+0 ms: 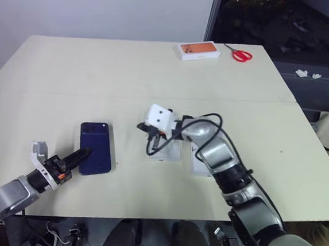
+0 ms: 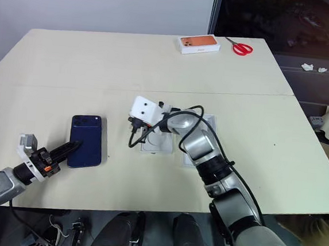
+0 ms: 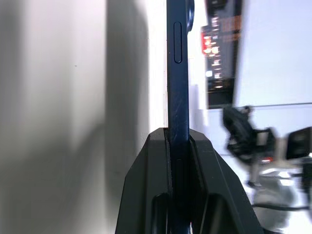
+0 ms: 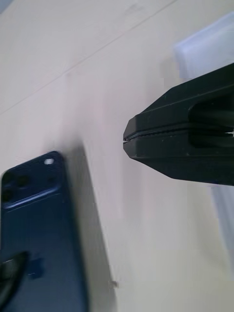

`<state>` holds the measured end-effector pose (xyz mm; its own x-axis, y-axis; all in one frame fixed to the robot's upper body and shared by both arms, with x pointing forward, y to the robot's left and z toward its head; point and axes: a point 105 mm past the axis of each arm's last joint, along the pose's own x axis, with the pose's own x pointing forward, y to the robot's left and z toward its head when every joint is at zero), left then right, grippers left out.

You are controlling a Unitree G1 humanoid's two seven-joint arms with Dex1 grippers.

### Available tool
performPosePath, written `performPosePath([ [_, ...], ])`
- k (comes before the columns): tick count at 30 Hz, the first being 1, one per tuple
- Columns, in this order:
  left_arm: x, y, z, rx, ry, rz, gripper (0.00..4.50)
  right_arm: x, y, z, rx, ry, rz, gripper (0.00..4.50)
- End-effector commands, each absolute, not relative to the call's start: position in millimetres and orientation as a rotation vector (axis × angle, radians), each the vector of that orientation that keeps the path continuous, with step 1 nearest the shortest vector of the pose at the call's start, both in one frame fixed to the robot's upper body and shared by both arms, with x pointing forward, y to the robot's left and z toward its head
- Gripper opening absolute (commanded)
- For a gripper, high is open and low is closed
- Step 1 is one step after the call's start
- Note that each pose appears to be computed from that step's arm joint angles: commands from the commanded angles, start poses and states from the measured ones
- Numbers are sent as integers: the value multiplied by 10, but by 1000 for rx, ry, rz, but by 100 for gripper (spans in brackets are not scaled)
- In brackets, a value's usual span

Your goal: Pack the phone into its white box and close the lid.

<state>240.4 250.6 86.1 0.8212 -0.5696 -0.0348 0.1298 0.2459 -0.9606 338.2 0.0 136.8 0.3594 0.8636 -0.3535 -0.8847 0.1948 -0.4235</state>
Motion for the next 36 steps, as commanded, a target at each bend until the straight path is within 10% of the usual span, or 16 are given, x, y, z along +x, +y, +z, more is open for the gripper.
performPosePath([
  [1,2398,2557,1063,-1253,333,-542,1,3217,-67,1464,-608,-10,1290,0],
  [7,2437,2548,1135,-1264,312,-556,0,3002,-226,1381,-548,90,1398,83],
  [12,2466,2525,1164,-1258,307,-559,0,2926,-325,1331,-631,94,1434,333],
  [24,2471,2452,1158,-1243,326,-564,0,3023,-469,1055,-801,187,1427,333],
  [29,2447,2427,1151,-1239,330,-562,0,3018,-505,1031,-802,208,1438,152],
  [36,2455,2400,1156,-1234,335,-566,0,3033,-521,1014,-807,218,1431,152],
])
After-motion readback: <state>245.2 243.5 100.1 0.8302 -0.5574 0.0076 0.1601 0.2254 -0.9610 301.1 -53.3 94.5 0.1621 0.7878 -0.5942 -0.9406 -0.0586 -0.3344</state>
